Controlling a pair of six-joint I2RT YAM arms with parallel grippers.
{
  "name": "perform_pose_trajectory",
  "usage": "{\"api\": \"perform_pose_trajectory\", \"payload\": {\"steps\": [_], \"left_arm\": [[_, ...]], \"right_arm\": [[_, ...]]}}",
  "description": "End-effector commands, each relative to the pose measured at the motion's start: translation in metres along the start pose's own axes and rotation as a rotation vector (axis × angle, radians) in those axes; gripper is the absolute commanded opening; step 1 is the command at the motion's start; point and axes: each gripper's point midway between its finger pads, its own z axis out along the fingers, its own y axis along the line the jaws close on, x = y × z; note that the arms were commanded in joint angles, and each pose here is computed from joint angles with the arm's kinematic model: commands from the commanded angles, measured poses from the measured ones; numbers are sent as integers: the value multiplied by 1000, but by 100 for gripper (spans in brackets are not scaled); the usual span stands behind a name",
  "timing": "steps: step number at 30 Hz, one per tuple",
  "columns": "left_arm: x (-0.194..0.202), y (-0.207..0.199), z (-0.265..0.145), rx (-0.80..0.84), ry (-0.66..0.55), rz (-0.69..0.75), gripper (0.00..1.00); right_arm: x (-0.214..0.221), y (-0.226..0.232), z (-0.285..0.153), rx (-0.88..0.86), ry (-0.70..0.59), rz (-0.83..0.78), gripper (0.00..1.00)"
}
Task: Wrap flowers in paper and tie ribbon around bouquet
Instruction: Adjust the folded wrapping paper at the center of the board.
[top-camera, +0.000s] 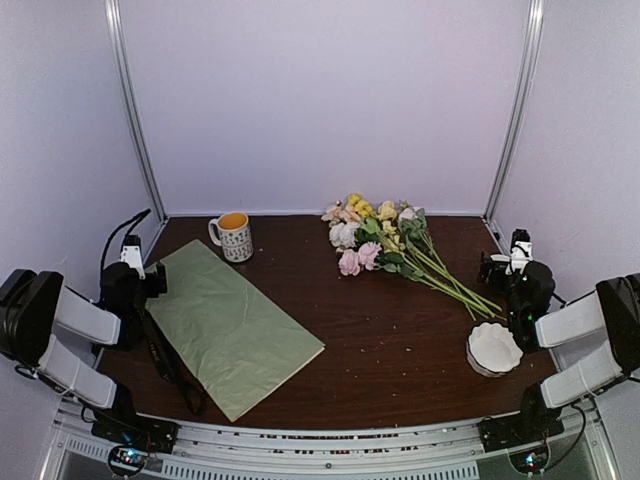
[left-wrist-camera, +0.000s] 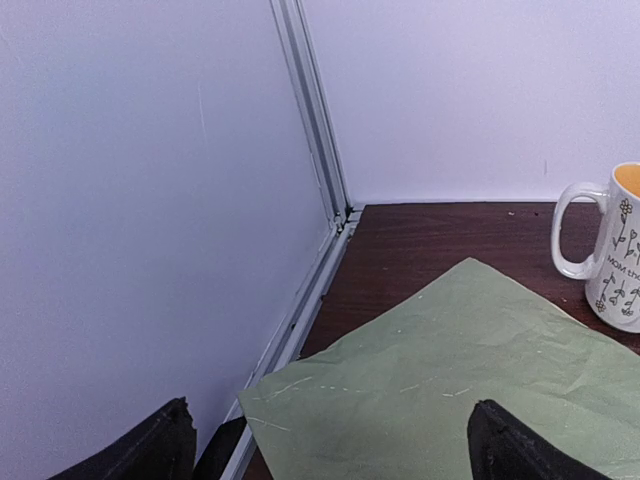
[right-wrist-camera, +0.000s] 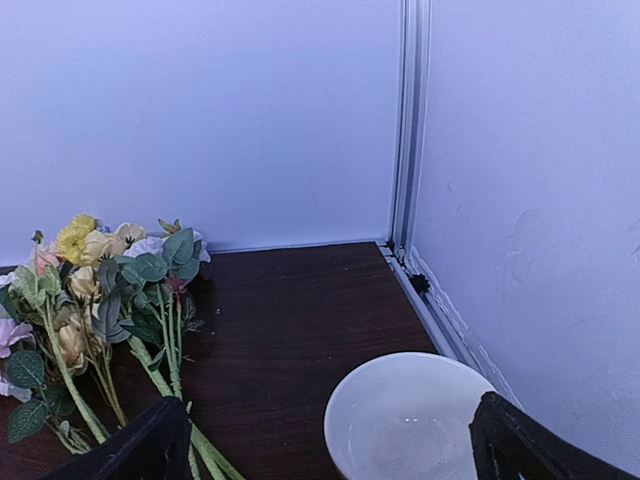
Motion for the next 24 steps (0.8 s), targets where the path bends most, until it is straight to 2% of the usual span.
{"api": "perform_pose_trajectory", "payload": {"steps": [1, 5, 7, 10, 11, 13, 16, 18, 21, 24], "left_arm": [[-19, -3, 4, 16, -64, -12, 98], [-18, -2, 4, 17, -62, -16, 98], [-37, 9, 8, -38, -85, -55, 98], [-50, 6, 17, -25, -32, -16, 98], [-47, 2, 22, -7, 38, 17, 98], [-65, 4, 30, -26, 91, 21, 97], [-81, 14, 37, -81, 219, -83, 94], [-88, 7, 47, -42, 310, -115, 93], [-70, -19, 66, 59, 512, -112, 93], [-36, -31, 81, 117, 688, -217, 90]], "right_arm": [[-11, 4, 5, -25, -29, -9, 100], [-11, 4, 5, -25, -29, -9, 100], [-11, 4, 5, -25, -29, -7, 100], [-10, 5, 5, -26, -27, -7, 100], [-10, 4, 5, -24, -29, -6, 100], [-19, 1, 5, -4, -39, 4, 100], [-40, -5, 5, 35, -17, 10, 100], [-50, -7, 4, 49, 45, 39, 100], [-63, 8, 5, -21, 133, 57, 100], [-65, 27, 2, -62, 233, 57, 100]]}}
